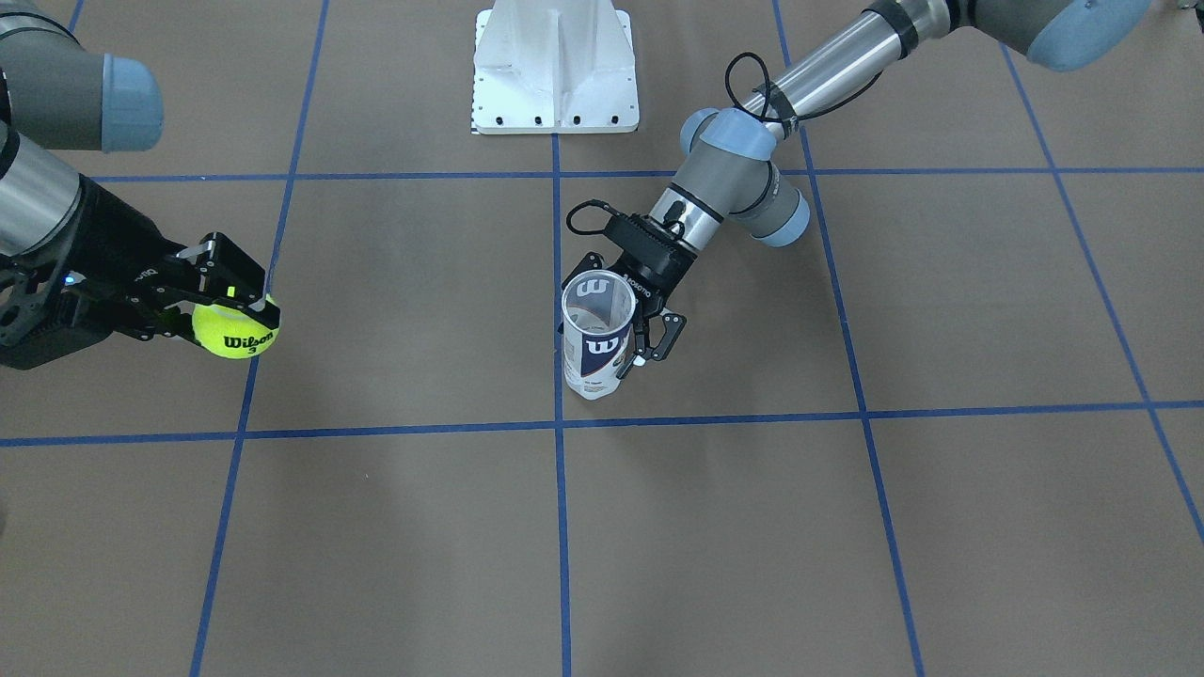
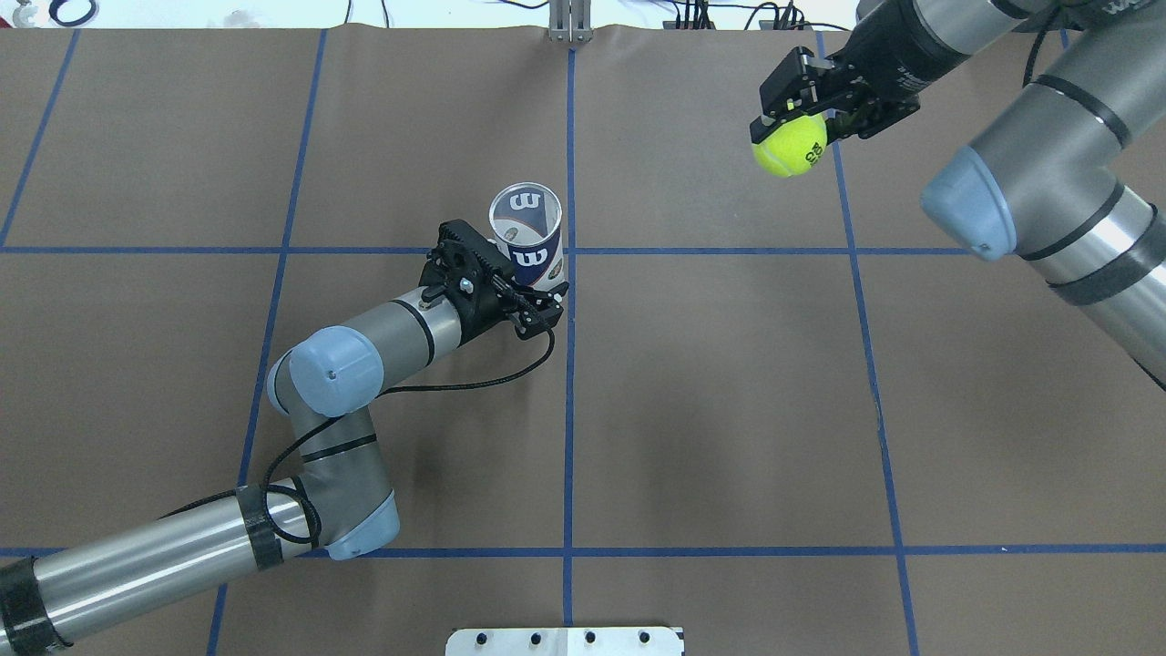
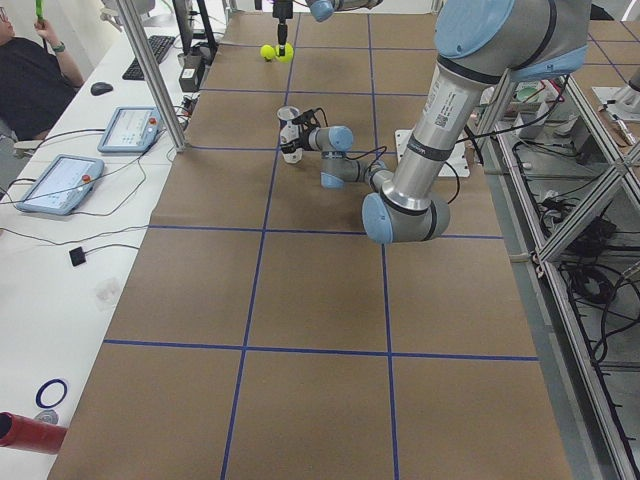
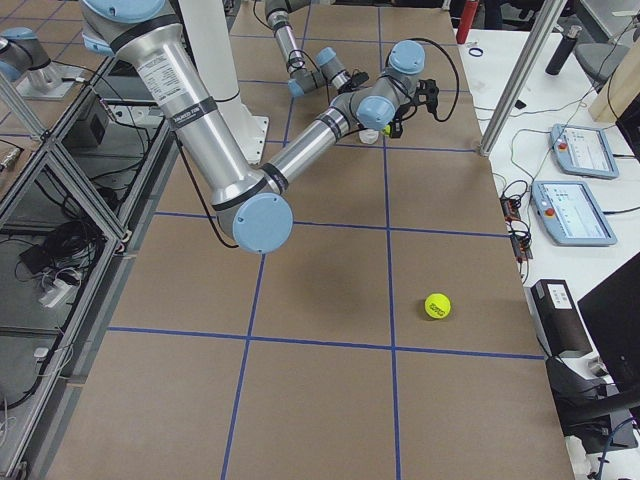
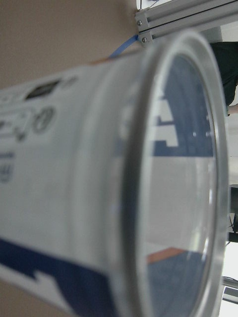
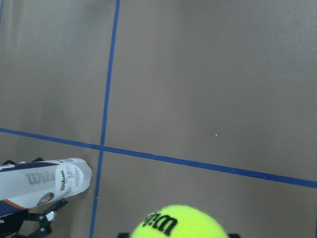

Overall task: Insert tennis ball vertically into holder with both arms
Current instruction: 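Carry the held ball with the right gripper over the can's opening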

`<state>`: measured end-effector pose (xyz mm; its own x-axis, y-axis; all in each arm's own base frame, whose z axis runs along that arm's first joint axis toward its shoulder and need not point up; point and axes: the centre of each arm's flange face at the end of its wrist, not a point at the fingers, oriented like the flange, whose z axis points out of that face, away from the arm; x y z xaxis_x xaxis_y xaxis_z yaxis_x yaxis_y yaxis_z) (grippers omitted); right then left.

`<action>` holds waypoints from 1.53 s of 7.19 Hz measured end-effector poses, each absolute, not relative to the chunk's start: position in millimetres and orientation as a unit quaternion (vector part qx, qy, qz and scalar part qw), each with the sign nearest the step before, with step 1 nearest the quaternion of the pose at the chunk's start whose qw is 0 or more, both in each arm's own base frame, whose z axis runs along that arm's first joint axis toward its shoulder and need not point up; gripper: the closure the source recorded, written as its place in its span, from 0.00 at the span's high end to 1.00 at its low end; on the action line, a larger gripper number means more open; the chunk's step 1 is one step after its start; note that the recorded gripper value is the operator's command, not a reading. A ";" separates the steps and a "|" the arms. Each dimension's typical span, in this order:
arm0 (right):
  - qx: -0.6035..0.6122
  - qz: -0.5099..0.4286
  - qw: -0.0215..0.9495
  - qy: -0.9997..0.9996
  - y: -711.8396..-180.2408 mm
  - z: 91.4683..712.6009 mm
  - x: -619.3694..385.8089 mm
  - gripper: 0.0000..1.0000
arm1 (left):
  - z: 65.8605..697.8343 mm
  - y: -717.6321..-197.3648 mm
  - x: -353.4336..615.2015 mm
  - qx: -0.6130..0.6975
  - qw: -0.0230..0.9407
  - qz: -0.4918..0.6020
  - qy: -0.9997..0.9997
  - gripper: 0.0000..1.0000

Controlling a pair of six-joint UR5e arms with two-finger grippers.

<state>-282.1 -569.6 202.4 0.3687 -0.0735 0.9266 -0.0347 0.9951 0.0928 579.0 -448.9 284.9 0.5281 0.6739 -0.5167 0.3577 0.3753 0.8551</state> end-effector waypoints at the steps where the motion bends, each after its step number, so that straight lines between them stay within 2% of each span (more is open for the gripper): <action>1: 0.041 -0.005 0.821 -0.569 -568.9 175.1 -301.5 0.00 | 285.3 -448.9 579.0 0.547 0.682 0.116 0.471 0.98; 2: 0.035 0.000 0.818 -0.574 -567.6 151.7 -318.8 0.00 | 284.9 -448.9 579.1 0.547 0.682 0.116 0.472 0.98; 6: 0.032 0.016 0.810 -0.586 -556.9 86.1 -370.5 0.00 | 277.9 -449.5 580.3 0.548 0.679 0.114 0.476 0.74; 11: 0.033 0.016 0.813 -0.581 -527.5 66.3 -426.5 0.00 | 273.1 -449.9 579.8 0.548 0.676 0.110 0.479 0.72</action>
